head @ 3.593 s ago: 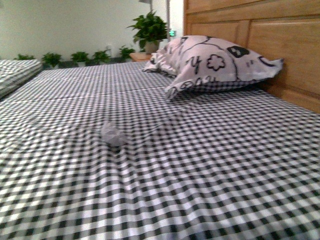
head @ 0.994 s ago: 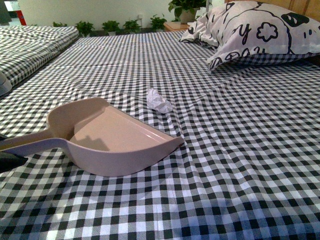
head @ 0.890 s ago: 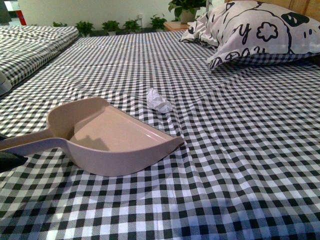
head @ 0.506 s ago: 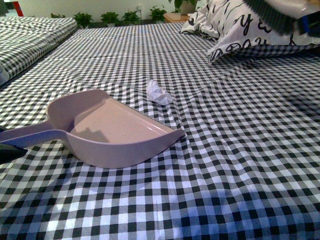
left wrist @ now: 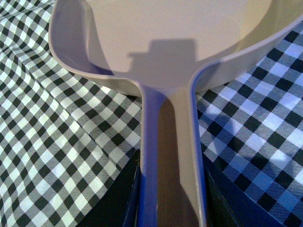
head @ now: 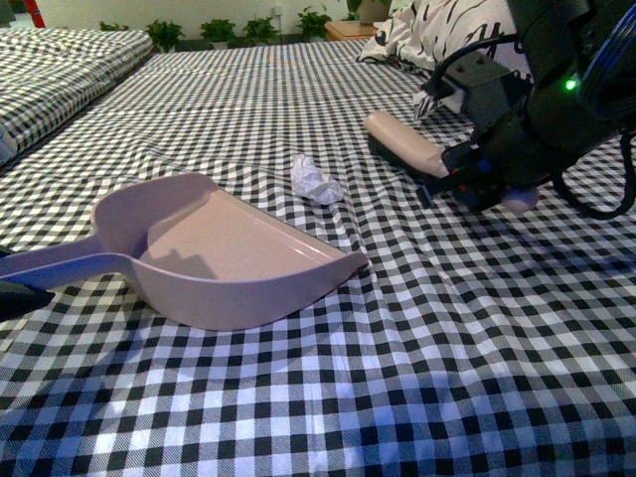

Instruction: Clean up trash

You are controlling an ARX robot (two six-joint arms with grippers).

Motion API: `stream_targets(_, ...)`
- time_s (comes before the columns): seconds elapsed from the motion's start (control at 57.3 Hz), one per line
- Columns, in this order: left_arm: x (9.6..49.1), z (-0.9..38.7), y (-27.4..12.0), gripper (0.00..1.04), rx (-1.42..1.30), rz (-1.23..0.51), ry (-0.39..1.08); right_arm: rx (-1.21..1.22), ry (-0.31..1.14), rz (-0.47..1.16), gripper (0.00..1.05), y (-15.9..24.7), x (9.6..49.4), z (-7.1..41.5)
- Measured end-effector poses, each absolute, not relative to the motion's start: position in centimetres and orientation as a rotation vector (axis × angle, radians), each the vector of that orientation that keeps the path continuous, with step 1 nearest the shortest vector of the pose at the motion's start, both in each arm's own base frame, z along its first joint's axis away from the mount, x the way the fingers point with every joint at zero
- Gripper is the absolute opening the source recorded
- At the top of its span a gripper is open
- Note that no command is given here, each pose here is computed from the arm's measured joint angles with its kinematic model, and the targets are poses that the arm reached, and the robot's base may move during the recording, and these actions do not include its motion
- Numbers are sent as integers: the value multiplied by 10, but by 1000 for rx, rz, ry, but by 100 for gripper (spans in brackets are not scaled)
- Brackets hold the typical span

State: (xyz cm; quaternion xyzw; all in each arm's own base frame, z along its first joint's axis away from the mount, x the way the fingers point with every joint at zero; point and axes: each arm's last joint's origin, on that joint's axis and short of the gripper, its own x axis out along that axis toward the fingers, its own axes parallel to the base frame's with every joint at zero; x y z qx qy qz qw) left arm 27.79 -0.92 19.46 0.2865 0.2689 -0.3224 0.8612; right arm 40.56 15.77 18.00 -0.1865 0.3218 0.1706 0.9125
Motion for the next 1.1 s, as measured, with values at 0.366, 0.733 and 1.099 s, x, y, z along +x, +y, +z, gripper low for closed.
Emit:
stream_targets(0.366,278,195,-9,29,601,-677,564,-365,770,894,20,164,359,187)
stream_targets(0.733,278,195,-9,29,602,-676,564,-349,611,862,20,97,348,246)
stream_targets(1.099,276,193,-6,29,529,-493,449,-108,412,472,20,38,314,277)
